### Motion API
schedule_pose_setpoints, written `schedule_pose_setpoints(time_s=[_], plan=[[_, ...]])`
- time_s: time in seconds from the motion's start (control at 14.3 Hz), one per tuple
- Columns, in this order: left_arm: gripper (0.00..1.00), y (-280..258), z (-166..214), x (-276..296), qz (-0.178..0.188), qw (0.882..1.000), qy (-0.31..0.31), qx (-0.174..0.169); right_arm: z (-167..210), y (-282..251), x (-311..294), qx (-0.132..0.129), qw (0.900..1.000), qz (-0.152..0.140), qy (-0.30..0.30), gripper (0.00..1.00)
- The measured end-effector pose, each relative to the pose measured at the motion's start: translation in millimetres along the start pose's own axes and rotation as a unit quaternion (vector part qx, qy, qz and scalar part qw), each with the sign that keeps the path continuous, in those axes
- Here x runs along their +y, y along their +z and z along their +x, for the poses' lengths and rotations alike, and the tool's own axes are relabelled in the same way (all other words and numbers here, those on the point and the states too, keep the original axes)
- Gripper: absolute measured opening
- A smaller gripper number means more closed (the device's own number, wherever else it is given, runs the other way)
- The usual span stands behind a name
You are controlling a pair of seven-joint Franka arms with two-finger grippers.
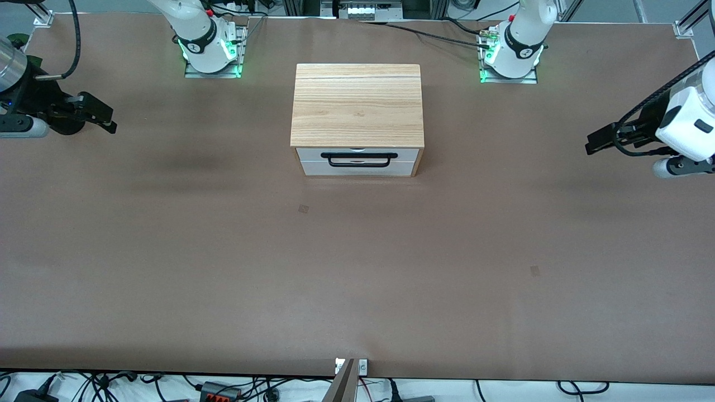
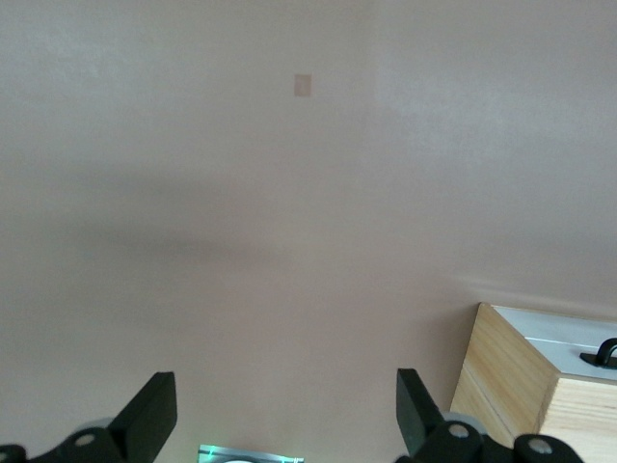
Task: Close drawer with both arms simultaneously
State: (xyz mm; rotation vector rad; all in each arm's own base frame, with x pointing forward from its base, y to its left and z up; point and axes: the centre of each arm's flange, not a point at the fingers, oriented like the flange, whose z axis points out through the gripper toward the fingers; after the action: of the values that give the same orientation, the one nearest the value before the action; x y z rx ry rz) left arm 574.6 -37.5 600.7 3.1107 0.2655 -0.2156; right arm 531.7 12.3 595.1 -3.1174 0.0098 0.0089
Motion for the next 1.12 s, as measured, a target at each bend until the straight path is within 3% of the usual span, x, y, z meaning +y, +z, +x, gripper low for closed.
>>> schedule_pose_setpoints(time_s=[0.35, 0.63, 1.12], plan=[[1.0, 2, -21, -1, 0.004, 1.0, 0.0, 0.008, 11, -12, -5, 0.015, 1.0, 0.002, -0.004, 1.0], [1.0, 4, -20, -1, 0.003, 1.0, 0.0, 0.011, 28, 4, 16, 0.005, 1.0, 0.007, 0.016, 1.0], [1.0, 6, -19, 1, 0.004, 1.0, 0.004, 0.01, 30, -1, 12, 0.009, 1.0, 0.006, 0.013, 1.0]])
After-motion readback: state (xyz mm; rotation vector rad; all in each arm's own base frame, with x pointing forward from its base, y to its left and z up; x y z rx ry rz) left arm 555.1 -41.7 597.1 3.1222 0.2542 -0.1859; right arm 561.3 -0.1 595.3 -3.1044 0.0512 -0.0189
